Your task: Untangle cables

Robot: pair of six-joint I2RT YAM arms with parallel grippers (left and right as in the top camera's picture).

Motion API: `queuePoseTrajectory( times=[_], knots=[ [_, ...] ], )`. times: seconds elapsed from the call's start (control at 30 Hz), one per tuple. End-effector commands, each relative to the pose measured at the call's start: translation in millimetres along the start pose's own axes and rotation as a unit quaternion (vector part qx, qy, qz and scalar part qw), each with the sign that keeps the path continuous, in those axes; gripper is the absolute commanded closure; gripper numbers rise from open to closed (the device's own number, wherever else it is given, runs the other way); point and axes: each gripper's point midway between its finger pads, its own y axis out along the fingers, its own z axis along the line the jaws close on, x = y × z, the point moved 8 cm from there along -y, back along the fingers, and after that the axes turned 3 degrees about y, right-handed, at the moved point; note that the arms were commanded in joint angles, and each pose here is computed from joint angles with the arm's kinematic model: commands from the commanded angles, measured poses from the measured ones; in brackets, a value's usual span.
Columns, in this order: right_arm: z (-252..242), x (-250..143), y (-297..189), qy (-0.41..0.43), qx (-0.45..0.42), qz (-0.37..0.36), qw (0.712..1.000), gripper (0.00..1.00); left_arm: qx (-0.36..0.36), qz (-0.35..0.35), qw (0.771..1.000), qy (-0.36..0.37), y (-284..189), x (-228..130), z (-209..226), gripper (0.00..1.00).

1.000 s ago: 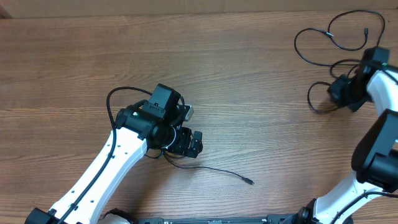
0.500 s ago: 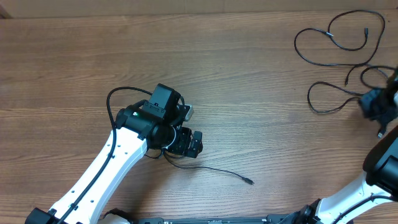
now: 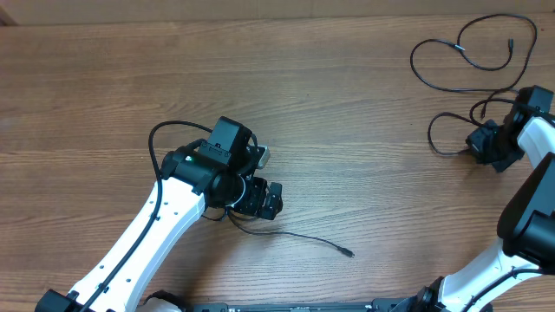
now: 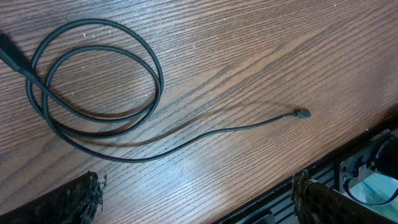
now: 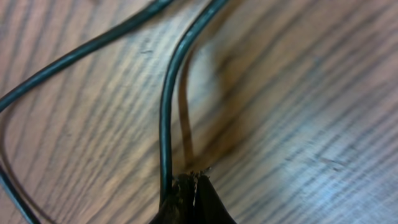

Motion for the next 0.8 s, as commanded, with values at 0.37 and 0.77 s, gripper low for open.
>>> queuePoseTrajectory(
  times=[0.37,0.77],
  knots=[
    [-34.2,13.8,-6.4,0.003,-0.077,-0.031,0.997,0.96,-0.002,-0.018,1.0,0.008,-8.2,3.4,-4.8,0.01],
    [-104.9,40.6,-19.5,0.132,-0.114,-0.05,0.983,0.96,-0.002,-0.018,1.0,0.008,-8.2,3.4,-4.8,0.01]
  ],
)
